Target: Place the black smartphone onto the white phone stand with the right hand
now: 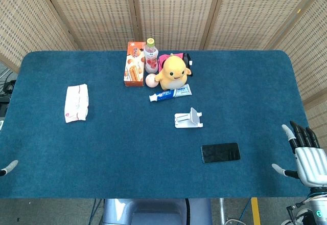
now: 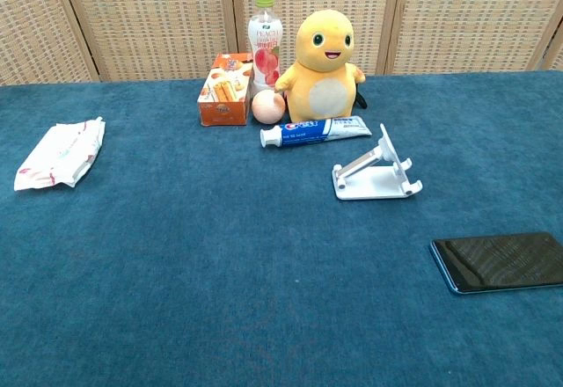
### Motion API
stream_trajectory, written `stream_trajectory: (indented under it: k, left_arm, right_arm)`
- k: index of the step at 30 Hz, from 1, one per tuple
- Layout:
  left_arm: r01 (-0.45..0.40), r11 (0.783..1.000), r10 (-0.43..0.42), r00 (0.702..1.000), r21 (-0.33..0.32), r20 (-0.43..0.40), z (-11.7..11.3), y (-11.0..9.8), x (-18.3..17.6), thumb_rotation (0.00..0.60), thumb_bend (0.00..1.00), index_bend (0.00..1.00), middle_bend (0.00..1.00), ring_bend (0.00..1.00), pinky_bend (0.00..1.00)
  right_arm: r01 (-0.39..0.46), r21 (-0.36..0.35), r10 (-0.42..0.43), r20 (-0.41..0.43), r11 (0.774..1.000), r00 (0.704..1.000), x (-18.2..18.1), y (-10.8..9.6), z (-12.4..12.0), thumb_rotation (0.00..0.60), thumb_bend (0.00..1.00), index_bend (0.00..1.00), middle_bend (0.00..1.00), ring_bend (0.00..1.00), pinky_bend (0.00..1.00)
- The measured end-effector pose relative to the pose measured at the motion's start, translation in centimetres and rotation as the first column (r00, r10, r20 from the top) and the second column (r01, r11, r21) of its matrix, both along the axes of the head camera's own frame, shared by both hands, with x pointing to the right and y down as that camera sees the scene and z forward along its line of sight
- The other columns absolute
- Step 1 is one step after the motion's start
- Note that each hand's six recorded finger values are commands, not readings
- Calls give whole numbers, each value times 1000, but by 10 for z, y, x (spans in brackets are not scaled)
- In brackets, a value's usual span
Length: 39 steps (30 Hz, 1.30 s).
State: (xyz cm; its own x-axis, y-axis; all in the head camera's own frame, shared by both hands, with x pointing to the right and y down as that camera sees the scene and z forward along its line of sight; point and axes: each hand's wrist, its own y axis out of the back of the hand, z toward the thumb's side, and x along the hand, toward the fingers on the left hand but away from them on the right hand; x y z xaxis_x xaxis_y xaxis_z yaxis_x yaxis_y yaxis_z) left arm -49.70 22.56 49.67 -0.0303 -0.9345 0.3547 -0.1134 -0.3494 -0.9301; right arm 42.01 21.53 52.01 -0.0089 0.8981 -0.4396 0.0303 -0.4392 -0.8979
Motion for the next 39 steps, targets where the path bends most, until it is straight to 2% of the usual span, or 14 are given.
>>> stream_trajectory:
  k: [6,11,15,19,23,27,29,36,39]
  left_arm:
    - [-1,1000,1,1000,-10,0,2,-1,1,600,0,0,0,0,0]
    - [-10,1000,10,1000,-19,-4,4,-1,2,600,0,0,0,0,0]
    - [-7,1000,7,1000,-20,0,5,-2,2,600,0,0,0,0,0]
    - [3,999,-3,1000,-36,8,9,-5,1,600,0,0,0,0,0]
    - [20,998,-19,1000,-53,23,14,-9,0,600,0,0,0,0,0]
    - [31,997,-29,999,-65,30,17,-12,-1,600,0,0,0,0,0]
    - [39,997,-36,999,-72,32,19,-14,-3,600,0,0,0,0,0]
    - [42,996,-41,999,-73,28,18,-16,-4,600,0,0,0,0,0]
    - [42,997,-40,999,-72,27,17,-15,-4,600,0,0,0,0,0]
  right_arm:
    - [41,-26,-41,11,999,999,-8,2,6,600,0,0,0,0,0]
    - [135,-70,-127,110,988,986,-29,4,19,600,0,0,2,0,0]
    - [259,-97,-235,205,961,950,-57,5,40,600,0,9,59,1,39]
    - [375,-122,-341,231,919,911,-84,6,62,600,0,49,117,57,120]
    - [464,-148,-432,205,873,878,-110,7,82,600,0,83,181,135,191]
    - [532,-184,-505,176,826,845,-138,8,105,600,0,125,217,178,212]
    - [536,-203,-512,160,819,844,-145,5,114,600,0,138,227,190,212]
    - [506,-276,-505,82,817,859,-165,-2,142,600,16,163,254,209,220]
    - [510,-287,-519,52,811,853,-174,-4,150,600,28,170,255,209,220]
